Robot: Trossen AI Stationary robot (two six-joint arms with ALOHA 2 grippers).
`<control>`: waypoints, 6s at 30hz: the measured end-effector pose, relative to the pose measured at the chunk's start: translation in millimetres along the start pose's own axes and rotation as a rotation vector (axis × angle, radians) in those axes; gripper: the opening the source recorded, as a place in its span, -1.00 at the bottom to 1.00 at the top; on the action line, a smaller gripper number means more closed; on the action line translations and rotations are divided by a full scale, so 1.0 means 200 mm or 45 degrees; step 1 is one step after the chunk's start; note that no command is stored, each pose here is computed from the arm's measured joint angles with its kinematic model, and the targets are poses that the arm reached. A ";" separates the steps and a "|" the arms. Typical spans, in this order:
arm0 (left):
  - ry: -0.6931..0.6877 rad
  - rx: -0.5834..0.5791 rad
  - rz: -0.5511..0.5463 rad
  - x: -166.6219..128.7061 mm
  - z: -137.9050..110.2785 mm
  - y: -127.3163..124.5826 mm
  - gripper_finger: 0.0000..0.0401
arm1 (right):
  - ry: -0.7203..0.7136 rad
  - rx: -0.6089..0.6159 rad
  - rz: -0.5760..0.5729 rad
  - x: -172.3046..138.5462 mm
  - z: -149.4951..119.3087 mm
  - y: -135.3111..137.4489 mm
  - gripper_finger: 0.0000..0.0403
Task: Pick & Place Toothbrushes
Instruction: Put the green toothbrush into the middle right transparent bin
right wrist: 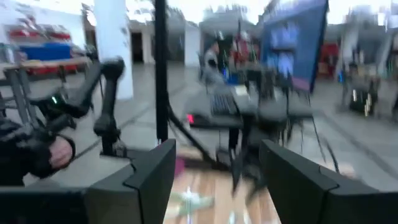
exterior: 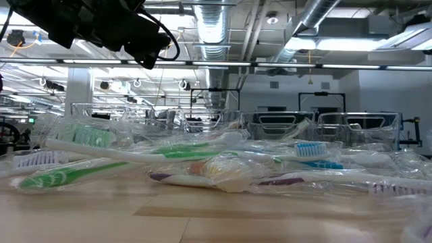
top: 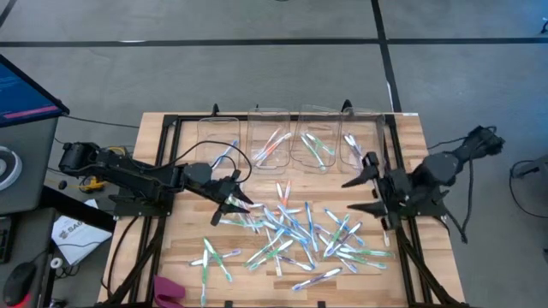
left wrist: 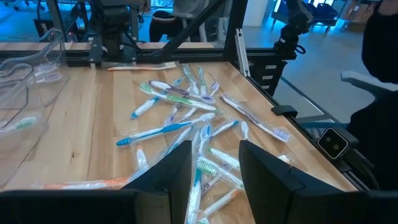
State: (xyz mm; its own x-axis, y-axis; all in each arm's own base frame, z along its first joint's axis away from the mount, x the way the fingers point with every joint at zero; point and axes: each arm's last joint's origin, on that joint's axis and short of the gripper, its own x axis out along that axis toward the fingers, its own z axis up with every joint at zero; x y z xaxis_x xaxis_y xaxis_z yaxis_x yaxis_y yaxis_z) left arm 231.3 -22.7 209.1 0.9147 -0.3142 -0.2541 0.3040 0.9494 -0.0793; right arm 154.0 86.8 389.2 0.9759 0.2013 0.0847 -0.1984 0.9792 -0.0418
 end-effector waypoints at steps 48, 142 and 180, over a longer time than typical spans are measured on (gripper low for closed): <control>0.041 0.080 -0.209 0.01 -0.06 -0.16 -0.37 | 0.461 0.069 -1.201 0.32 -0.66 0.12 0.12; 0.818 -0.082 0.290 -0.13 -0.50 -0.28 0.04 | 0.422 0.124 -1.148 0.09 -1.23 0.35 0.12; 0.853 -0.187 0.322 -0.11 -0.55 -0.28 -0.93 | 0.423 0.123 -1.148 0.09 -1.23 0.35 0.12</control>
State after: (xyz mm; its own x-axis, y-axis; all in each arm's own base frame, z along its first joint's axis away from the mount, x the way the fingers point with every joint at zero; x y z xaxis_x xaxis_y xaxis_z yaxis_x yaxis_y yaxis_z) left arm 165.7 -68.1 112.6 0.5791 -0.0599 -0.8131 0.0234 0.9981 -0.0568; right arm 180.0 152.2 142.4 0.7382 -0.6299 -0.2415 0.6461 0.7631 -0.0156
